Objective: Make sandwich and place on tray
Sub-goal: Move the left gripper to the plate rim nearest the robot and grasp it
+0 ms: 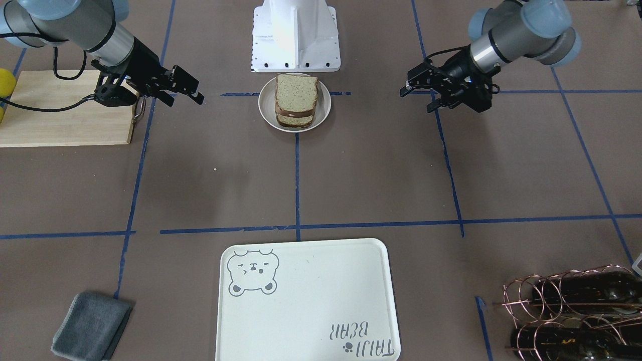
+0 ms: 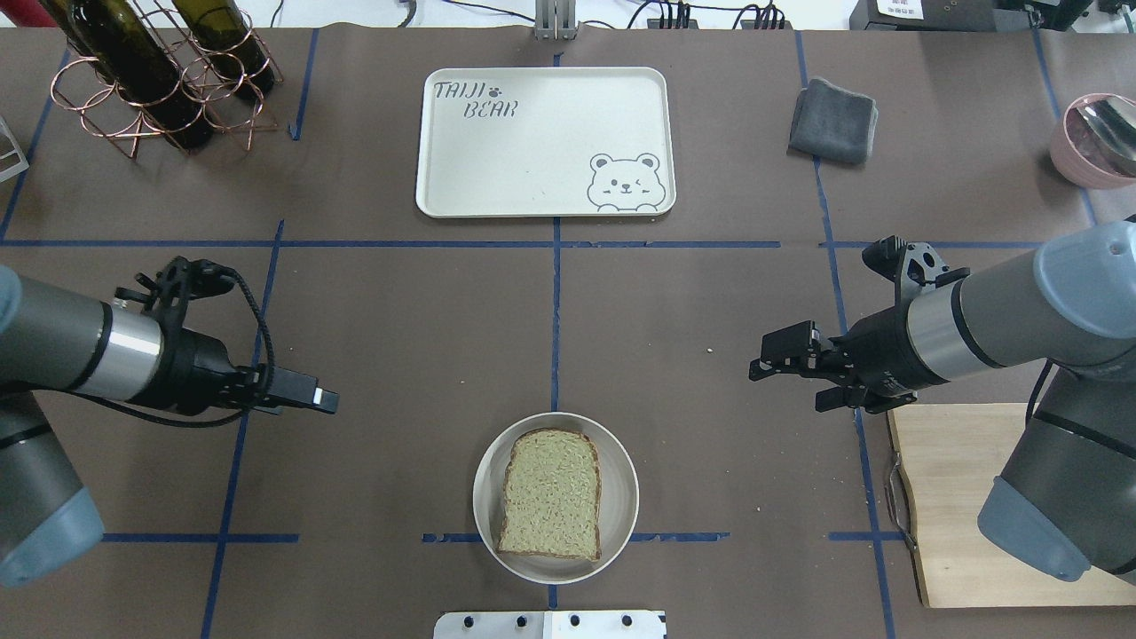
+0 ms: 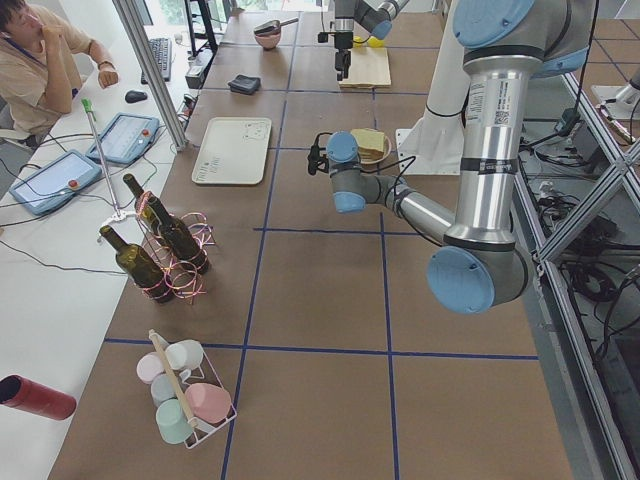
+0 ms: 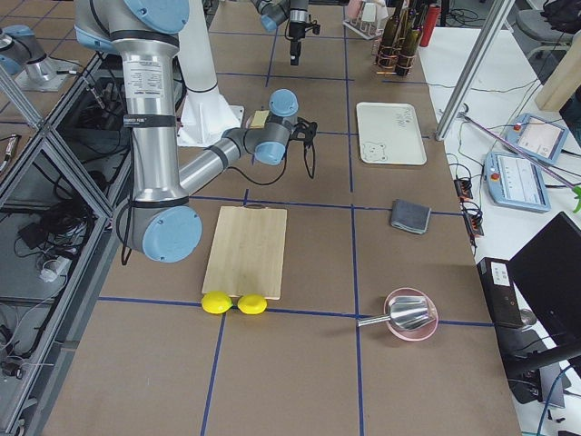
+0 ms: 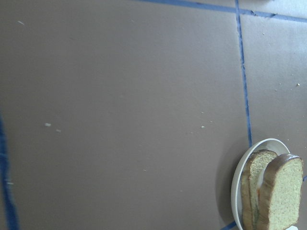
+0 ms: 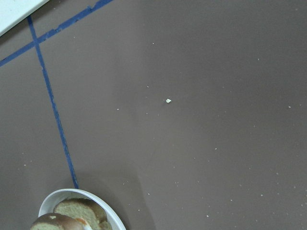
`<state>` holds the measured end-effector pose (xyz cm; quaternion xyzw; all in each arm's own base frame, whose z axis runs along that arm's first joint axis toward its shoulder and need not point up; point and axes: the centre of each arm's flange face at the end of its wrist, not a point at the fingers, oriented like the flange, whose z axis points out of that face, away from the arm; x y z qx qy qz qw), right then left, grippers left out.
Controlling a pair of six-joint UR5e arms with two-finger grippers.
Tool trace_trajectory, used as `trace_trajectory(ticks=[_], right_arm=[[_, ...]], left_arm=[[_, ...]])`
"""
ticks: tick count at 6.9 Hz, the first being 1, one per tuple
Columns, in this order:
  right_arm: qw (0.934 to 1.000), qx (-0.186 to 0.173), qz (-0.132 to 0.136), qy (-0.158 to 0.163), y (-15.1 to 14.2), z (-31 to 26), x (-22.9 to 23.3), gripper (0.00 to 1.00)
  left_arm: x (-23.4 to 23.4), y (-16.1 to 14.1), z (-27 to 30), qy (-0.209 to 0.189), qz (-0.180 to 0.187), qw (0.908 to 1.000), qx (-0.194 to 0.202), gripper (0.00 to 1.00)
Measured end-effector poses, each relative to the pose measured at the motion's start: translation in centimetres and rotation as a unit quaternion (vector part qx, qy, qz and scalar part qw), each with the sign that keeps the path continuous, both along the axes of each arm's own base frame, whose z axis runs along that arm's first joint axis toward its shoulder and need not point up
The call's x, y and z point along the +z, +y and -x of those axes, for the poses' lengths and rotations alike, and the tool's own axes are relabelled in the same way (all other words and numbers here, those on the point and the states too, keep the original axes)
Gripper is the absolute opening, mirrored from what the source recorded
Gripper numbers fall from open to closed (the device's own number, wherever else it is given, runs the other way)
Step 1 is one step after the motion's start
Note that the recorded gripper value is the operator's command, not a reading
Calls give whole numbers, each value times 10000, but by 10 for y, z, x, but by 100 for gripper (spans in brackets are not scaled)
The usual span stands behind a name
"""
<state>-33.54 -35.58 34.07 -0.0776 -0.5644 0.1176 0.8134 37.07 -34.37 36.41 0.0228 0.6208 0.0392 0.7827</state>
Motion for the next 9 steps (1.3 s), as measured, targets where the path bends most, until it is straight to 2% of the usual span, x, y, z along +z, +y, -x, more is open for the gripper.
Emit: trace_trajectory(ticks=[1, 3, 5, 7, 9], right_arm=[[10000, 12, 5, -2, -2, -2, 0, 100], [10000, 23, 4, 6, -2, -1, 1, 100], [10000, 42, 6, 31, -3, 1, 4, 100], [10000, 45, 25, 62, -4, 2, 7, 100], [10000, 50, 29, 70, -5, 3, 8, 100]], left_arm=[[-13, 16, -35, -140, 174, 9997, -103, 70], [-49, 34, -101, -680, 287, 9968, -319, 59], [-77, 45, -146, -1097, 340, 9930, -282, 57], [-83, 47, -156, -1163, 291, 9921, -368, 53], [-89, 58, -172, -1149, 274, 9927, -259, 42]])
